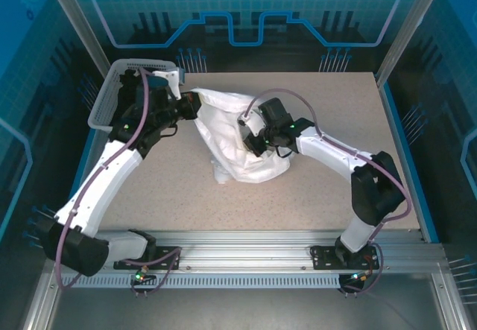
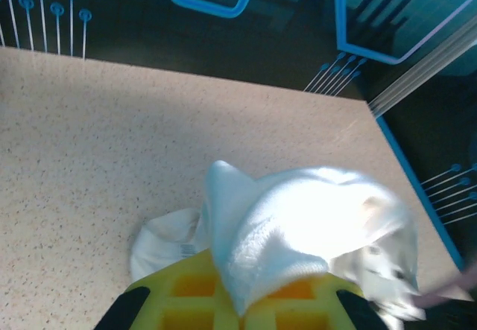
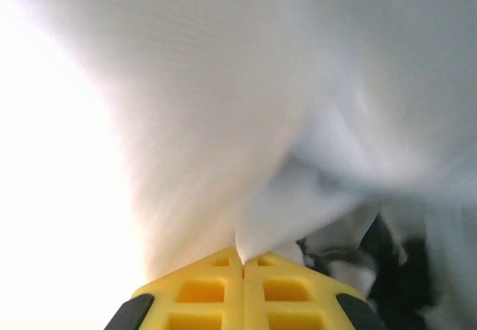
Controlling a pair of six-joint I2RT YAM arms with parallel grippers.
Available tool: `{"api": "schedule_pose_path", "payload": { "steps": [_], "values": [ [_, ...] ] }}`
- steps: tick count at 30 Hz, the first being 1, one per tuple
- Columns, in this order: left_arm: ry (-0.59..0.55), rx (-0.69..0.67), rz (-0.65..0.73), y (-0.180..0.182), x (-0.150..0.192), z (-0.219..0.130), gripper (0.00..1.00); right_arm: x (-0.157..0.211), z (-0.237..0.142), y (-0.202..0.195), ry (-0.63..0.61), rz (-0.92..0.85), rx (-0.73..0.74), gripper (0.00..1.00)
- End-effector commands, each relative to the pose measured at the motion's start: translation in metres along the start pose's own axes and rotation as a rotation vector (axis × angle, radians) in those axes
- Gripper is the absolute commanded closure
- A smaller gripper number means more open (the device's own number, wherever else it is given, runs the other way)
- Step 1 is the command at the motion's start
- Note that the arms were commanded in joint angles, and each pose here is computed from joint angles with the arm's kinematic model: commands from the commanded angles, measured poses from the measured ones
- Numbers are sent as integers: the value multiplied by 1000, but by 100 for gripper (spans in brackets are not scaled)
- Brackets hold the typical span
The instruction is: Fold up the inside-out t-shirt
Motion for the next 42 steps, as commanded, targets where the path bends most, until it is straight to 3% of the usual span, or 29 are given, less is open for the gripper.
{"api": "schedule_pose_path", "payload": {
  "steps": [1, 5, 8, 12, 15, 17, 19, 21, 25, 29, 34, 36, 38, 42],
  "values": [
    [-57, -43, -34, 15, -13, 9, 100, -10, 1, 19, -74, -27, -110, 100],
    [-43, -120, -91, 51, -6, 19, 100, -12, -13, 15, -103, -39, -96, 100],
    [8, -225, -135, 91, 18, 29, 100, -35, -45, 21, -222, -58, -144, 100],
    [113, -344, -303, 151, 88, 45, 100, -71, -108, 35, -427, -102, -235, 100],
    [197, -342, -353, 161, 139, 55, 100, -71, -120, 35, -461, -113, -255, 100],
    [239, -271, -370, 149, 160, 60, 87, -60, -109, 31, -420, -102, -248, 100],
    [256, -190, -340, 125, 170, 59, 60, -50, -96, 26, -376, -81, -243, 100],
    [257, -133, -288, 98, 174, 50, 44, -42, -87, 23, -355, -73, -231, 100],
    [225, 95, -217, 26, 171, 40, 29, -29, -73, 16, -318, -56, -212, 100],
    [324, 264, -189, -30, 188, 50, 25, -25, -69, 13, -305, -43, -194, 100],
    [405, 198, -180, -24, 213, 74, 31, -30, -77, 11, -321, -43, -162, 100],
    [421, 202, -178, -24, 217, 85, 39, -36, -83, 12, -341, -42, -158, 100],
    [422, 231, -185, -29, 216, 100, 54, -49, -92, 15, -380, -37, -165, 100],
    [388, 221, -258, -15, 202, 127, 98, -103, -143, 28, -538, -48, -183, 100]
  ]
}}
Point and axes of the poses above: each hand's point on the last joint's axis, 136 mm out from that joint toward the fingers, its own z axis out along the fingers, its own y axis along the line the jaws close on, x = y × z, the point moved 1 cm from there along -z, back along the fingers, and after that the axes turned 10 degrees about z, right-handed, at the moved point
